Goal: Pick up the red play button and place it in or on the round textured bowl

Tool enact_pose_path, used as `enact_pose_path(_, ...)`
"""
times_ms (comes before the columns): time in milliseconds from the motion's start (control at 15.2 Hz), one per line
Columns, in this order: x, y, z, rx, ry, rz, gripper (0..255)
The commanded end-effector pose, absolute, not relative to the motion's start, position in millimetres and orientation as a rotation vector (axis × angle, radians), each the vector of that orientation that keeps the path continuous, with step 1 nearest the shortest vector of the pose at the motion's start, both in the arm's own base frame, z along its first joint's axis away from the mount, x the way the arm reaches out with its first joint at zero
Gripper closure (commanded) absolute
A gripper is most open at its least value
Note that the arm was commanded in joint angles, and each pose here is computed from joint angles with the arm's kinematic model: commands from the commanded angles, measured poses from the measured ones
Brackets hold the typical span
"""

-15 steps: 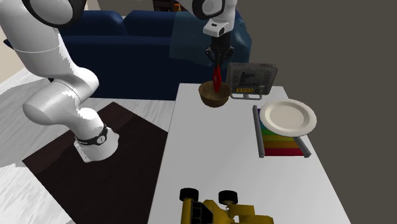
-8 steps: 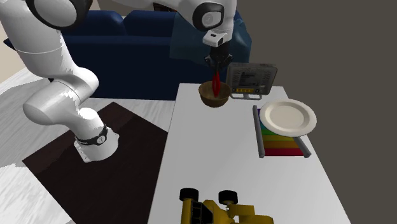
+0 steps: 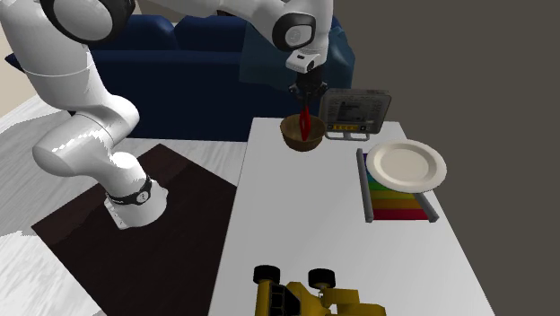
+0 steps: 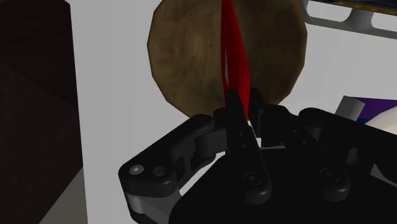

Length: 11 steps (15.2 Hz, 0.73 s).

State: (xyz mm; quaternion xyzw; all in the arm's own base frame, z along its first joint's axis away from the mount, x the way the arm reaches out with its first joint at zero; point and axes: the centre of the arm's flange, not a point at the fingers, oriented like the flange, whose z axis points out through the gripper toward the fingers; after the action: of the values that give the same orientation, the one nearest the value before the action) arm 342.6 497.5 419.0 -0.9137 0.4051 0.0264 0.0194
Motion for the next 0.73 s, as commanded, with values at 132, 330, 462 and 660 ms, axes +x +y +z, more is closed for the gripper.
enact_pose_path(132,342.7,497.6,419.0,-2.835,1.257,0.082,0)
enact_pose_path(330,342.7,497.6,419.0,-2.835,1.257,0.082,0)
enact_pose_path(462,342.7,497.6,419.0,-2.835,1.257,0.082,0)
enact_pose_path(660,344.0,495.3,458.5,-2.835,1.257,0.082,0)
